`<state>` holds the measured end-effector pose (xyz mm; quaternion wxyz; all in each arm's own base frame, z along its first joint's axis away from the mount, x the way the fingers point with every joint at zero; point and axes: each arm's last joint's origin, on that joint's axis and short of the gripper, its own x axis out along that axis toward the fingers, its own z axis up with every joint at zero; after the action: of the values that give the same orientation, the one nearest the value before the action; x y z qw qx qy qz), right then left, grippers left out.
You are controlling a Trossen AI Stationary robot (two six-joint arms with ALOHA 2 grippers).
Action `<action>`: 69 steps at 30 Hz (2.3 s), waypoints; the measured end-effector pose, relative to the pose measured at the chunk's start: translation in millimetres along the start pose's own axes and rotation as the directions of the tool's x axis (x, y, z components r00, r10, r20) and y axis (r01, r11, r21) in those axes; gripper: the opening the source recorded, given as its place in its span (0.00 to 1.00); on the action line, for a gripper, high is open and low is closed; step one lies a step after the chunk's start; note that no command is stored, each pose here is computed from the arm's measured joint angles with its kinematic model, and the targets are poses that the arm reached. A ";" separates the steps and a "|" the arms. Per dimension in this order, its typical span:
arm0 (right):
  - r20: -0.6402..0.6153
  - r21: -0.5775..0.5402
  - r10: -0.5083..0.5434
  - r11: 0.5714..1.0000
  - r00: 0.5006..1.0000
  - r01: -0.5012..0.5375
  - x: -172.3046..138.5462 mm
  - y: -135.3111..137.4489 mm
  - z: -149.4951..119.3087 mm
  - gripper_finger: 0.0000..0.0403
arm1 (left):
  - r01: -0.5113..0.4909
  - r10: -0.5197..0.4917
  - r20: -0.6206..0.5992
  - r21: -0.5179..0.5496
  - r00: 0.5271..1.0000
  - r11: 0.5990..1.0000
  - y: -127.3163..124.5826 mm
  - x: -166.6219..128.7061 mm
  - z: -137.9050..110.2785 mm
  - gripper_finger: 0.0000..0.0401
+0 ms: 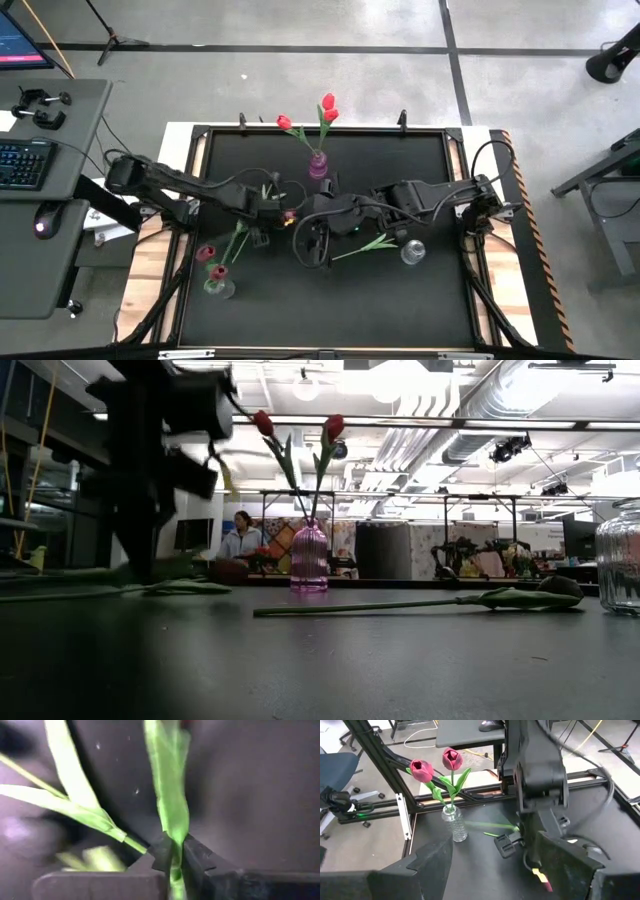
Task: Sort flowers into vase by color
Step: Put the red tulip into the left transparent vase
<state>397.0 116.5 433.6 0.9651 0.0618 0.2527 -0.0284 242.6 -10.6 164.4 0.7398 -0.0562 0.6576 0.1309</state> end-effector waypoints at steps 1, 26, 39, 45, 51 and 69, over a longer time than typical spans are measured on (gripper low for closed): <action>0.000 -0.002 0.000 1.000 1.000 0.000 0.0 0.0 0.0 0.67 | -0.003 0.003 0.027 -0.011 1.000 1.000 1.2 -5.9 -0.8 0.03; 0.010 -0.027 -0.027 0.999 1.000 0.027 3.6 -12.2 4.0 0.67 | 0.494 -0.214 0.942 0.060 0.260 0.867 45.7 -201.7 -107.8 0.00; 0.012 0.017 -0.042 0.999 0.999 0.042 5.2 -18.8 5.8 0.67 | 0.366 -0.458 0.826 0.558 -0.329 0.744 55.6 -259.7 -139.5 0.00; 0.012 0.029 -0.043 0.999 0.999 0.043 5.2 -18.8 5.8 0.67 | 0.296 -0.631 0.663 0.747 -0.402 0.596 51.5 -282.2 -142.5 0.00; 0.023 0.053 -0.086 0.995 0.996 0.084 5.3 -19.9 6.1 0.67 | 0.195 -0.689 0.546 0.830 -0.477 0.522 58.2 -306.3 -152.4 0.00; 0.023 0.103 -0.085 0.991 0.996 0.083 5.2 -18.8 5.7 0.67 | 0.359 -0.845 0.453 0.867 -0.284 0.345 51.1 -291.4 -154.2 0.00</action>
<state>402.6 97.0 434.0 0.9621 0.0998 0.2400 -0.0826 51.8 -35.8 437.0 0.8900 -0.1545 -0.0749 -0.4225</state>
